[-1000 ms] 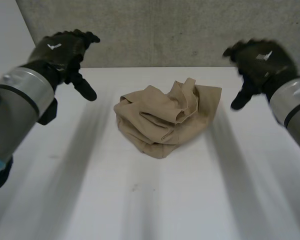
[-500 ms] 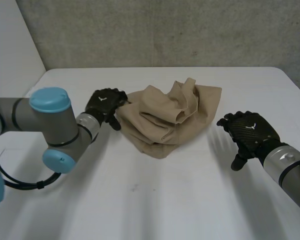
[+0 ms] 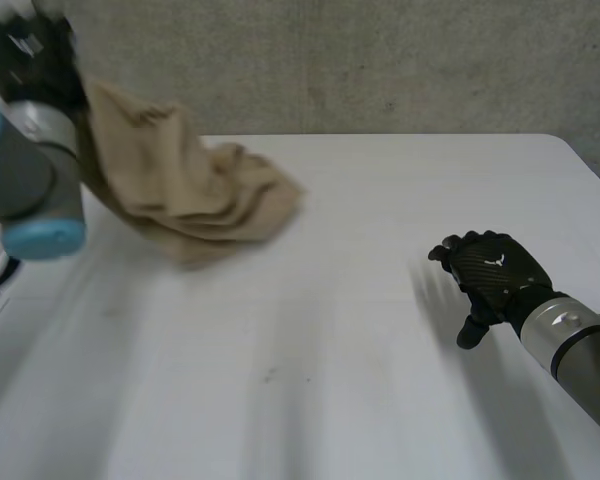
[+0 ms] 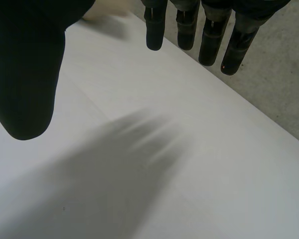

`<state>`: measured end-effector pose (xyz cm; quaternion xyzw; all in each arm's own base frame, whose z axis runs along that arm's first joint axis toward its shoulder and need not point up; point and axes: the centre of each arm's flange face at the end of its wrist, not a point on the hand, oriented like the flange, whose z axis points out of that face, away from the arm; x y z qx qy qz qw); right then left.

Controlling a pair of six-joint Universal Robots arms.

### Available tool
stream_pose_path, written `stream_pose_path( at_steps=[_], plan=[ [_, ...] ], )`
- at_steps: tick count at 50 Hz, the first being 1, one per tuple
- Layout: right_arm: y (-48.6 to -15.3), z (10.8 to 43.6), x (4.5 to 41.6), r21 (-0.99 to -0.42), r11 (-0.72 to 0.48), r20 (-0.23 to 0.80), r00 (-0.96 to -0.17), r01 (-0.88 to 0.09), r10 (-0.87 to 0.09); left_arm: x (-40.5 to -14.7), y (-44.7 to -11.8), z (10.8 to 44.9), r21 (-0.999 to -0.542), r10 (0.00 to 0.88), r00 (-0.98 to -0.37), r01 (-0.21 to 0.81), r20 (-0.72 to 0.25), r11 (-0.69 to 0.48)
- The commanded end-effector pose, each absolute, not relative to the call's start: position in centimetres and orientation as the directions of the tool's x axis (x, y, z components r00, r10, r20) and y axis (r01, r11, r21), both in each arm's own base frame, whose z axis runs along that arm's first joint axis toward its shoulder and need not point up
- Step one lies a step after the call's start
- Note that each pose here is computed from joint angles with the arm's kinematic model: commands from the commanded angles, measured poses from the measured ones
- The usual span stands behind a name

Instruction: Fold the shorts.

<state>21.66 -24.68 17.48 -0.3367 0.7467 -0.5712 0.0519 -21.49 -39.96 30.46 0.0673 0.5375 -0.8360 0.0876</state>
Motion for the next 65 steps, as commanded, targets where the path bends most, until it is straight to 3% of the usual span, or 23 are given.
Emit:
stream_pose_path(
  at_steps=[1, 3, 7, 8, 11, 12, 15, 16, 19, 24, 34, 53, 57, 62, 65],
  plan=[
    [-24.3, 17.2, 21.7, -0.885, 0.129, 0.304, -0.766, -0.447, -0.567, -25.7, -35.9, 37.5, -0.735, 0.06, -0.982, 0.094, -0.18, -0.672],
    [-24.3, 17.2, 21.7, -0.885, 0.131, 0.303, -0.765, -0.447, -0.568, -27.9, -34.8, 37.0, -0.737, 0.147, -0.969, 0.047, -0.197, -0.674],
    [-24.2, 17.2, 21.6, -0.885, 0.129, 0.304, -0.766, -0.447, -0.567, -33.7, -32.0, 33.2, -0.779, 0.385, -0.887, -0.048, -0.254, -0.625],
    [-24.2, 17.2, 21.6, -0.885, 0.131, 0.303, -0.765, -0.447, -0.568, -35.9, -30.5, 31.0, -0.804, 0.48, -0.83, -0.068, -0.283, -0.591],
    [-24.2, 17.3, 21.6, -0.886, 0.128, 0.304, -0.766, -0.447, -0.567, -38.9, -27.7, 27.5, -0.847, 0.612, -0.724, -0.073, -0.318, -0.527],
    [-24.2, 17.3, 21.6, -0.886, 0.127, 0.305, -0.766, -0.446, -0.566, -40.0, -26.1, 24.9, -0.88, 0.684, -0.65, -0.049, -0.331, -0.472],
    [-24.2, 17.5, 21.6, -0.887, 0.121, 0.308, -0.768, -0.445, -0.562, -41.1, -23.7, 21.4, -0.92, 0.774, -0.541, -0.003, -0.328, -0.391],
    [-24.2, 17.6, 21.5, -0.888, 0.121, 0.309, -0.769, -0.445, -0.559, -41.4, -22.4, 19.5, -0.938, 0.818, -0.48, 0.032, -0.318, -0.345],
    [-24.4, 17.9, 21.3, -0.889, 0.118, 0.315, -0.777, -0.443, -0.544, -41.7, -19.7, 16.9, -0.955, 0.881, -0.369, 0.094, -0.297, -0.282],
    [-24.6, 18.2, 21.2, -0.891, 0.112, 0.321, -0.784, -0.441, -0.532, -41.5, -16.7, 15.6, -0.946, 0.912, -0.261, 0.158, -0.316, -0.282],
    [-24.7, 18.4, 20.9, -0.891, 0.114, 0.322, -0.79, -0.439, -0.522, -39.7, -16.5, 17.7, -0.922, 0.883, -0.277, 0.194, -0.378, -0.334],
    [-25.6, 19.3, 21.0, -0.904, 0.088, 0.32, -0.798, -0.419, -0.51, -37.2, -14.1, 24.7, -0.906, 0.845, -0.334, 0.089, -0.418, -0.413],
    [-26.3, 20.3, 21.1, -0.913, 0.076, 0.315, -0.811, -0.4, -0.493, -36.8, -14.9, 26.4, -0.9, 0.804, -0.419, 0.084, -0.422, -0.428],
    [-27.0, 21.5, 21.1, -0.936, 0.103, 0.249, -0.842, -0.335, -0.479, -36.3, -17.2, 27.2, -0.907, 0.7, -0.593, 0.143, -0.399, -0.396],
    [-27.3, 22.1, 21.1, -0.942, 0.139, 0.206, -0.854, -0.305, -0.478, -36.1, -17.5, 26.3, -0.917, 0.67, -0.634, 0.186, -0.386, -0.353]
  ],
)
